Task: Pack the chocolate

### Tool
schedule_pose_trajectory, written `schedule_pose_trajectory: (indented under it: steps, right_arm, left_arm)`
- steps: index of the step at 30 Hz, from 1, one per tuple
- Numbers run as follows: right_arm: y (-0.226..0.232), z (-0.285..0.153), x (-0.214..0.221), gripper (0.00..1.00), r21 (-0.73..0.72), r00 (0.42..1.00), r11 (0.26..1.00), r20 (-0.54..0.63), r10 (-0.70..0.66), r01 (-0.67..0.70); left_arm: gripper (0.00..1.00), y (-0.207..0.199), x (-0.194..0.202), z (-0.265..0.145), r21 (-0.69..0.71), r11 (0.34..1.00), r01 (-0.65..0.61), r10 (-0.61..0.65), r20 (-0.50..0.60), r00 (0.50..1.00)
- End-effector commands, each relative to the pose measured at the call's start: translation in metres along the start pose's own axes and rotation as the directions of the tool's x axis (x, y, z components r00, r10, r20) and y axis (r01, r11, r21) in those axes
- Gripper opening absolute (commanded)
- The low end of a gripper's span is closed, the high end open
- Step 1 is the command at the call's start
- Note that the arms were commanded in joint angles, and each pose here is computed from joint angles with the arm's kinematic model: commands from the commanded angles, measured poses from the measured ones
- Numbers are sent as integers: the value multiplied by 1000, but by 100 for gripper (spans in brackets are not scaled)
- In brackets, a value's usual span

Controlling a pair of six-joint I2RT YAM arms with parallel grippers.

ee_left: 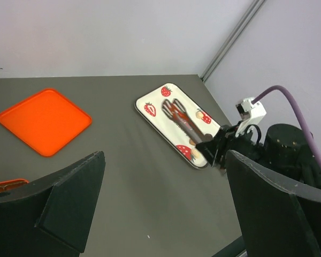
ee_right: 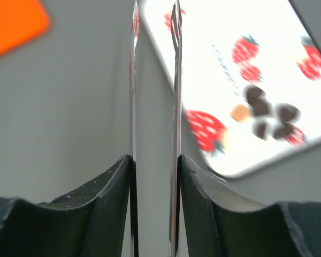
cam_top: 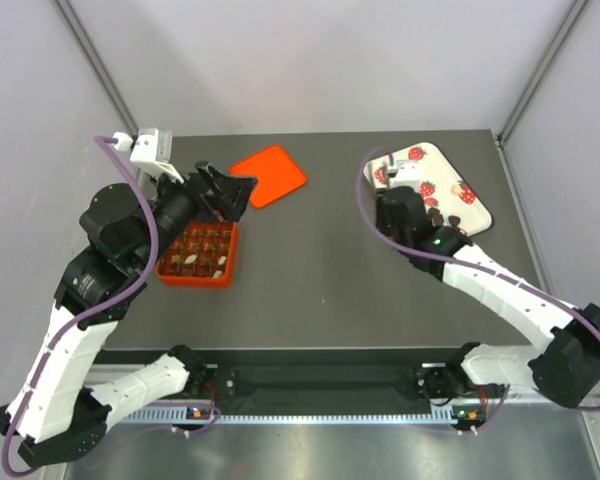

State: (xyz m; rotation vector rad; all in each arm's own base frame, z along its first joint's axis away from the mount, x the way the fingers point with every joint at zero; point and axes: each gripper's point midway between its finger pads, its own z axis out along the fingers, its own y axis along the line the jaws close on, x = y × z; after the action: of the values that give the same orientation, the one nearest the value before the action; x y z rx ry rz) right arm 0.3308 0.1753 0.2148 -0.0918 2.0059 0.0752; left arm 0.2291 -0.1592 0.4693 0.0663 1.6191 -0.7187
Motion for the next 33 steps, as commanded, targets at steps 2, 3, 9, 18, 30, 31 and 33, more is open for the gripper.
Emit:
schedule_pose_trajectory:
  steps: [2, 3, 9, 18, 30, 31, 33]
  right_arm:
    - [-75, -5, 26, 40, 182, 988, 982, -134, 73, -48]
    - [-94, -6, 35, 40, 224, 979, 973, -178, 102, -61]
    - [-127, -12, 62, 41, 277, 950, 955, -255, 182, -109]
    - [-145, -13, 83, 41, 325, 928, 941, -313, 204, -98]
    - [-154, -20, 97, 41, 357, 922, 932, -341, 185, -55]
    - [-155, -21, 96, 41, 359, 923, 932, -339, 181, -51]
    - [-157, -22, 94, 41, 366, 926, 929, -330, 180, -51]
  left_arm:
    - [99, -4, -7, -3, 17, 1000, 12, -13, 26, 1000]
    - [99, -4, -7, -3, 18, 1000, 14, -14, 25, 1000]
    - [99, -3, -1, 1, 19, 1000, 17, -17, 12, 1000]
    - [99, -4, -1, 1, 21, 1000, 18, -19, 9, 1000]
    - [99, -4, 3, 3, 24, 999, 23, -23, 2, 1000]
    - [99, -4, 4, 3, 26, 999, 23, -23, 2, 1000]
    - [99, -4, 4, 4, 25, 999, 24, -24, 0, 1000]
